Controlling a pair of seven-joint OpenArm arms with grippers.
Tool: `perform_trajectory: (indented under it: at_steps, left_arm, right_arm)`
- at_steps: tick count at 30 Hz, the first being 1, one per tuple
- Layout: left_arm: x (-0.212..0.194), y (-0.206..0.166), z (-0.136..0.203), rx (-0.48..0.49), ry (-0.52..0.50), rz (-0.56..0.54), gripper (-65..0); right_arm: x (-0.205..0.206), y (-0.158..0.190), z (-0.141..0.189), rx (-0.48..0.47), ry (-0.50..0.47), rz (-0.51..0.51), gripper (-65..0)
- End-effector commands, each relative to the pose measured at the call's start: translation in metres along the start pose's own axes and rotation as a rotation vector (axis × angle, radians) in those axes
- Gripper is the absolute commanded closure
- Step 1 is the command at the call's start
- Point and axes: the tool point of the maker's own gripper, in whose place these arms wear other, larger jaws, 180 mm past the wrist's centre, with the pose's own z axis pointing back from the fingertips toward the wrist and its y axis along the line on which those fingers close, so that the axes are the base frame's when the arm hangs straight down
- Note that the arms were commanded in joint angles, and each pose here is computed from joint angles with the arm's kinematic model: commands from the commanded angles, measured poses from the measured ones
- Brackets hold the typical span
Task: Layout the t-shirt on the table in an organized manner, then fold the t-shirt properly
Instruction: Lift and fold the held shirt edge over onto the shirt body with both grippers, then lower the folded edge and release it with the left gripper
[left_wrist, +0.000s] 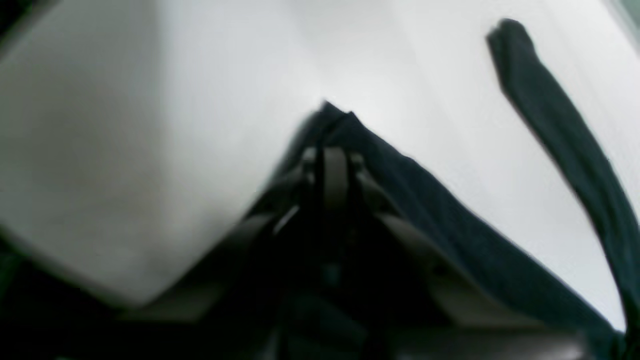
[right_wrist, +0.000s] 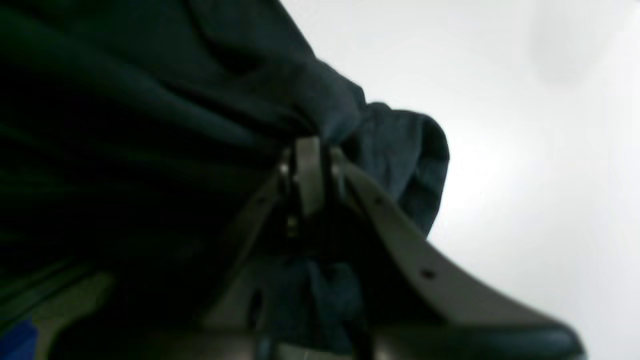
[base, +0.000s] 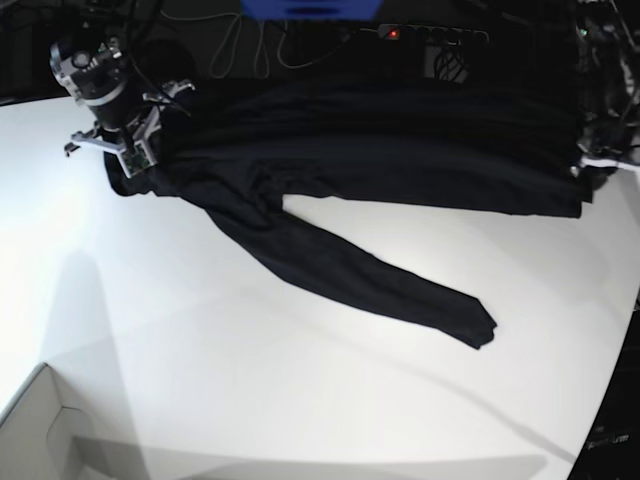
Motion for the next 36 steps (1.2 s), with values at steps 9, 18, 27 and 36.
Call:
perform_trajectory:
  at_steps: [9, 18, 27, 36]
  left_arm:
    - [-0.034, -0.007, -0.043, -0.070, 0.119, -0.062, 0.0]
    - [-0.038, -0.003, -0.050, -0.002, 0.124, -0.128, 0.0]
    - [-0.055, 0.008, -0.076, 0.022, 0.097, -0.044, 0.0]
    - [-0.056, -0.012, -0.089, -0.014, 0.096, -0.021, 0.0]
  right_arm:
    - [-0.027, 0.027, -0.044, 0.113, 0.060, -0.085, 0.0]
    - [-0.028, 0.024, -0.063, 0.126, 0.071, -0.110, 0.0]
    - [-0.041, -0.028, -0.081, 0.036, 0.098, -0.191, 0.0]
    - [-0.043, -0.053, -0.082, -0.002, 0.105, -0.183, 0.0]
